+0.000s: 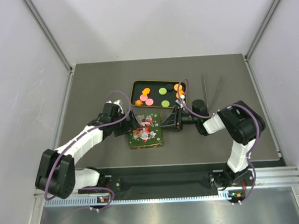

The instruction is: Pack the cookies

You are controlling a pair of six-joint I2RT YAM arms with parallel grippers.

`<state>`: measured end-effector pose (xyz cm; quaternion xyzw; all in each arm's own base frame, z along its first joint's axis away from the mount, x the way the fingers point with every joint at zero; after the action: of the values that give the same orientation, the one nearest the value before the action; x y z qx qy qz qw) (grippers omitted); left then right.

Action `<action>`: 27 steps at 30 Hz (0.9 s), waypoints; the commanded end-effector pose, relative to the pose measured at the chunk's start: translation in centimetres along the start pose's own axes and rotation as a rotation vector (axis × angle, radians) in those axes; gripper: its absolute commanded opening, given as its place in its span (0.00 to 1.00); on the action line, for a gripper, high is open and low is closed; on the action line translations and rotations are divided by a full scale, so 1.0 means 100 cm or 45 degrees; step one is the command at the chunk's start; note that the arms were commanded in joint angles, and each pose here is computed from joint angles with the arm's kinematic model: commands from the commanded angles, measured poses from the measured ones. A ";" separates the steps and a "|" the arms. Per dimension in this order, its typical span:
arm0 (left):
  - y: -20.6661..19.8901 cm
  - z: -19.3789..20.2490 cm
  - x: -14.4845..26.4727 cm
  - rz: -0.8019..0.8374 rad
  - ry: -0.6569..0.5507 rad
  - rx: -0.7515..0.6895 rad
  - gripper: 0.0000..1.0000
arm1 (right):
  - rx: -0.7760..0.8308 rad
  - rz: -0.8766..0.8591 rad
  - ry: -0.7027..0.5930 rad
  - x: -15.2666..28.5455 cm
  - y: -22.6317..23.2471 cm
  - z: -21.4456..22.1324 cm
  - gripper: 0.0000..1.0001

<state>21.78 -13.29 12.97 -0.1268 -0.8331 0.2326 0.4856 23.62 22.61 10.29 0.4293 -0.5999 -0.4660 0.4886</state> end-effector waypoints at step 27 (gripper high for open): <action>-0.025 -0.020 -0.005 -0.032 -0.027 -0.113 0.93 | 0.382 0.408 -0.108 -0.009 0.027 -0.012 0.76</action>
<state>23.02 -14.50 13.58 -0.1243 -0.8410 0.1942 0.4894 24.34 22.66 10.97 0.3526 -0.7230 -0.3288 0.4947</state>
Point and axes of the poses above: each gripper's point midway between its finger pads, its own x axis back along the fingers, its own y axis along the line the jaws close on, z = x × y, the point moved 8 cm from there along x, back along the fingers, and after that the axes turned 1 degree about -x, right-handed, at the moved point
